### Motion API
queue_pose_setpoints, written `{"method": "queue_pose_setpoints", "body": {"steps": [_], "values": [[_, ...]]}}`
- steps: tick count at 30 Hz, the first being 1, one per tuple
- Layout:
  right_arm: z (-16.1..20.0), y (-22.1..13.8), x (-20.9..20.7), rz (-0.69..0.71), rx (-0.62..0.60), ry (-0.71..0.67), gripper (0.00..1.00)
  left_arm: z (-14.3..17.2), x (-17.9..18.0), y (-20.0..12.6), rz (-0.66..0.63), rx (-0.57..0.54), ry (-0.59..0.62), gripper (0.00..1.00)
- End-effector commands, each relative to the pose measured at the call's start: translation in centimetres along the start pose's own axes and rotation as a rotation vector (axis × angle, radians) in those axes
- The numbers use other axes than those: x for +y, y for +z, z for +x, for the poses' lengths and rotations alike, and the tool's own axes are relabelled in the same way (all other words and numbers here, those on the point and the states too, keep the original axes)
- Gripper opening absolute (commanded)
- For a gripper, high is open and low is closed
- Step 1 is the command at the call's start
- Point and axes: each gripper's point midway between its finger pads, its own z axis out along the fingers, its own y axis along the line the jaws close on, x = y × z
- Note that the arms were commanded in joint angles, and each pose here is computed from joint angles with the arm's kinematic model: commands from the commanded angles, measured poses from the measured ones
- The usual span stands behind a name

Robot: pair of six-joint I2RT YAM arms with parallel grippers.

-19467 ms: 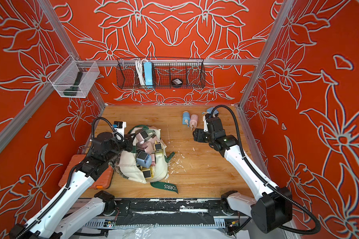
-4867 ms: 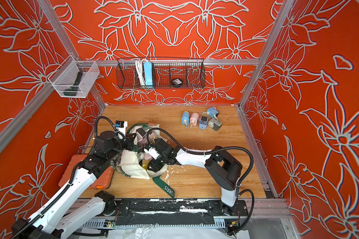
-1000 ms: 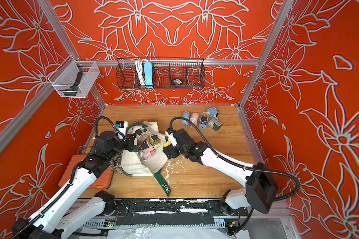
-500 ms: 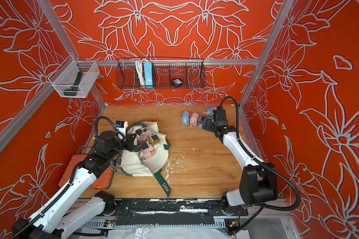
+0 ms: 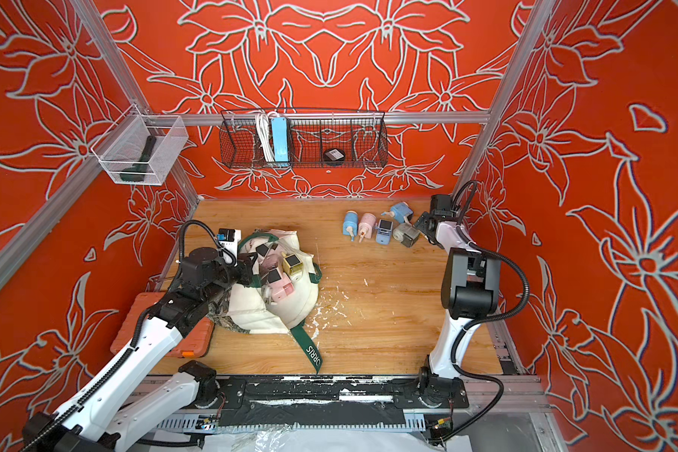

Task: Take out the pencil sharpeners from the tote bags
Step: Place the pencil sharpener at the corner of the board.

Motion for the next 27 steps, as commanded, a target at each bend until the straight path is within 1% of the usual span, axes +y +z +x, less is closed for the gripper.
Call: {"method": "queue_pose_setpoints", "body": {"steps": [1,8,12,16,22,27], "values": [[-0.9,1.6,-0.2,0.050,-0.003,0.024,0.71,1.6,-0.1,0.1,0.008,0.050,-0.013,0.00],[-1.0,4.3,-0.3,0.107,0.022,-0.009,0.76,1.6,-0.1,0.2,0.009,0.053,-0.011,0.00],[-0.9,5.2,-0.5,0.120,0.026,-0.021,0.79,1.7,-0.1,0.2,0.012,0.055,-0.012,0.00],[-0.4,6.0,-0.4,0.128,0.054,-0.045,0.84,1.7,-0.2,0.3,0.014,0.059,-0.012,0.00],[0.0,5.9,-0.2,0.119,0.068,-0.062,0.98,1.7,-0.2,0.3,0.013,0.060,-0.014,0.00],[0.0,4.7,0.3,0.093,0.076,-0.063,0.99,1.7,-0.1,0.2,0.012,0.057,-0.012,0.00]]}}
